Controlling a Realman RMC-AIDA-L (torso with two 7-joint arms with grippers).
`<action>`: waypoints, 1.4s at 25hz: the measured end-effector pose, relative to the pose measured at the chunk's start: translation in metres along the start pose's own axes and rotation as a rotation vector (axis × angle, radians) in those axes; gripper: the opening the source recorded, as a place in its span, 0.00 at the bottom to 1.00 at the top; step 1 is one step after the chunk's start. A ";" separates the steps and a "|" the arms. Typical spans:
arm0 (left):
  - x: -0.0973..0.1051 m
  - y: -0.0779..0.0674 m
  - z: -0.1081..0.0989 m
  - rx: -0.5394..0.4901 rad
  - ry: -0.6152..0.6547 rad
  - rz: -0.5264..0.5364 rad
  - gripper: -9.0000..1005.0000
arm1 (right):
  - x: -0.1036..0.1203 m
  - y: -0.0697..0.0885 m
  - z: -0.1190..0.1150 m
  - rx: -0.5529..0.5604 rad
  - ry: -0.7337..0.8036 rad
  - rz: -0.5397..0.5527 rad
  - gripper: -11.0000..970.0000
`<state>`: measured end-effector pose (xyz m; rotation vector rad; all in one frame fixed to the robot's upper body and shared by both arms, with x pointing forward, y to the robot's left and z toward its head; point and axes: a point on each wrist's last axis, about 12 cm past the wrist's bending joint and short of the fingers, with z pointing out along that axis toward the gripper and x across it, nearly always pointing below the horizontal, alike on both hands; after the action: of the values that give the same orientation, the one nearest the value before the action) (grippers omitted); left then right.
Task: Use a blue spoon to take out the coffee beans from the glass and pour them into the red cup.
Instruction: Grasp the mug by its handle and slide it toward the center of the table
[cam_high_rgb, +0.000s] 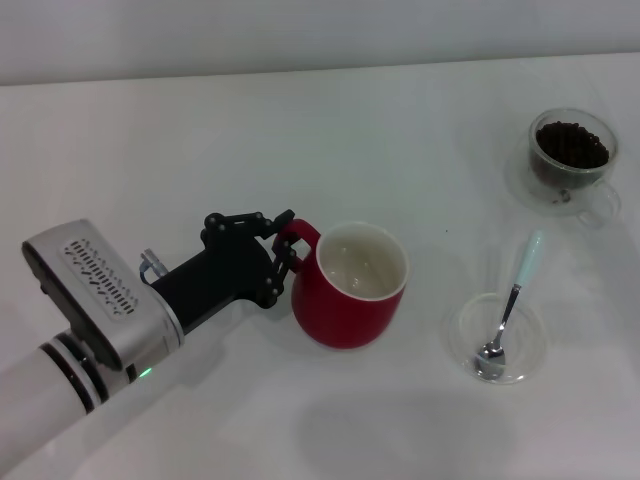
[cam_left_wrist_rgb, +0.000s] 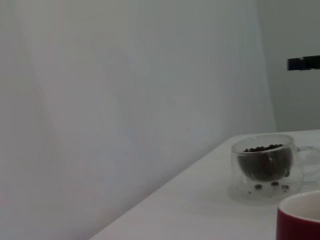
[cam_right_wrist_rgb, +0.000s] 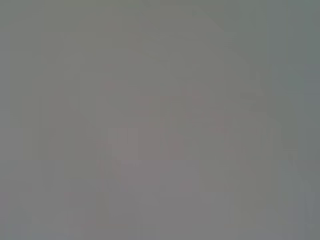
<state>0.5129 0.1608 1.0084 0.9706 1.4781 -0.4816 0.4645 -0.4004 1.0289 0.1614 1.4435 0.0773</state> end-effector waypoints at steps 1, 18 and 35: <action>0.000 0.000 0.001 0.005 0.002 0.004 0.12 | 0.000 0.000 0.000 0.000 0.000 0.000 0.90; 0.002 -0.004 0.004 0.064 0.038 0.061 0.12 | 0.000 0.000 0.000 -0.001 0.001 0.002 0.90; 0.007 -0.010 -0.001 0.065 0.055 0.146 0.11 | 0.001 0.000 -0.003 0.002 0.002 0.014 0.90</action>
<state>0.5051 0.1586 0.9992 1.1416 1.4357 -0.4020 0.4617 -0.3996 1.0274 0.1728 1.4447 0.0878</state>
